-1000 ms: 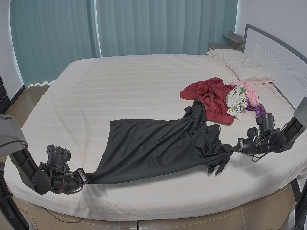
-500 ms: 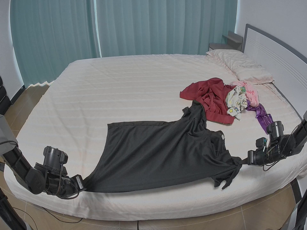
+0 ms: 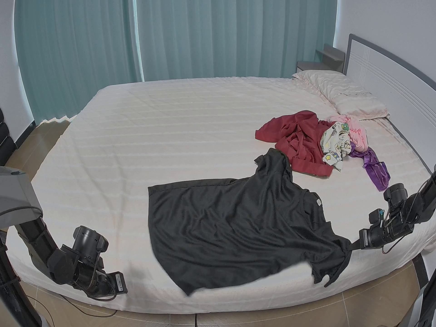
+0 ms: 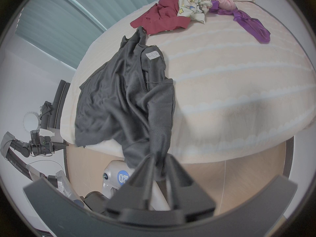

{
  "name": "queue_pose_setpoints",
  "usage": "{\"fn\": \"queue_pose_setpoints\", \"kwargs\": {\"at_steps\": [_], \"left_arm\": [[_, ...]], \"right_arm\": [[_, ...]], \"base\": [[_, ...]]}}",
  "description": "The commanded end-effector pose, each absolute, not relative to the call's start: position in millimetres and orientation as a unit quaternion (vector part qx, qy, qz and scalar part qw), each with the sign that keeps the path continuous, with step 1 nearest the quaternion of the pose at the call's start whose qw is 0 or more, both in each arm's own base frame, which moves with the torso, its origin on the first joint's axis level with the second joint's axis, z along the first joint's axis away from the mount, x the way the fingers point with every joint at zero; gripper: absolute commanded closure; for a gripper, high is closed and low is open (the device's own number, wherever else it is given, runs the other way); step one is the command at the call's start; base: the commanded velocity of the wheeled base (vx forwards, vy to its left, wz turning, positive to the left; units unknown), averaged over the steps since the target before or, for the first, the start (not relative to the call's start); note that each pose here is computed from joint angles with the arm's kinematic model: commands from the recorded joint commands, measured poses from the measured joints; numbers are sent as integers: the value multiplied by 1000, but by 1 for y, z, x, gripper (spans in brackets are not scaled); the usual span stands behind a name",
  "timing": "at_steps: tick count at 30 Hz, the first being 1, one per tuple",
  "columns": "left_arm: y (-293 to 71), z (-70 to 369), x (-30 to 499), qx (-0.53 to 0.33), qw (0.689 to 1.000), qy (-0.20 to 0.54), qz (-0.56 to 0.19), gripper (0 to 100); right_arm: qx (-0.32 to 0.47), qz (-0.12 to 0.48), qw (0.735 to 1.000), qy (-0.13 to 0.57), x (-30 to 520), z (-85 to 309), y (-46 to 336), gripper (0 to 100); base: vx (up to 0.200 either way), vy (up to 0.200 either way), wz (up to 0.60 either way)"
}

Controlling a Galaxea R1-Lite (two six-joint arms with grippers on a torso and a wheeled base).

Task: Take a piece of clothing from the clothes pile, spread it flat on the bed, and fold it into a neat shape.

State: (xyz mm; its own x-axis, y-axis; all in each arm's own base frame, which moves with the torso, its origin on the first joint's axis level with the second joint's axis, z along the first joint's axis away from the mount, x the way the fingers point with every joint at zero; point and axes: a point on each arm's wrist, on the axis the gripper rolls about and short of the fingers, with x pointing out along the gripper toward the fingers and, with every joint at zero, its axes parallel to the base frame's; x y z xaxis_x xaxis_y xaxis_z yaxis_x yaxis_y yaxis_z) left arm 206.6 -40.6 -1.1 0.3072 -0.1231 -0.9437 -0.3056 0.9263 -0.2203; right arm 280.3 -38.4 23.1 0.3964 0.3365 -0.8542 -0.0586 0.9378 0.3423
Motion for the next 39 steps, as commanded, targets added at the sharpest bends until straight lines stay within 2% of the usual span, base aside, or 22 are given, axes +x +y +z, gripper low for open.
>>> {"fn": "queue_pose_setpoints", "kwargs": {"at_steps": [1,11,14,16,19,22,25,30,36,39], "left_arm": [[-45,-9,206,-174,778,601,53,0],[-40,5,210,-200,794,572,46,0],[-42,17,214,-247,798,549,-19,0],[-43,17,215,-252,799,545,-31,0],[-64,21,223,-277,806,520,-54,0],[-92,25,239,-338,804,488,-42,0],[-118,7,247,-300,824,480,-10,0],[-154,-23,249,-218,851,477,10,0],[-152,-9,287,-247,868,430,16,0],[-145,0,294,-253,864,434,32,0]], "right_arm": [[133,122,817,548,282,14,-38,0],[145,109,831,526,287,23,-46,0],[165,100,833,518,280,34,-43,0],[173,98,829,522,274,35,-39,0],[204,92,824,521,267,40,-30,0],[250,68,822,507,266,43,-26,0],[278,58,820,496,259,38,-20,0],[272,74,829,483,246,20,-9,0],[272,78,836,470,239,20,-9,0],[270,80,838,468,238,21,-8,0]], "base": [[0,0,0],[0,0,0],[0,0,0],[0,0,0],[0,0,0],[0,0,0],[0,0,0],[0,0,0],[0,0,0],[0,0,0]]}}
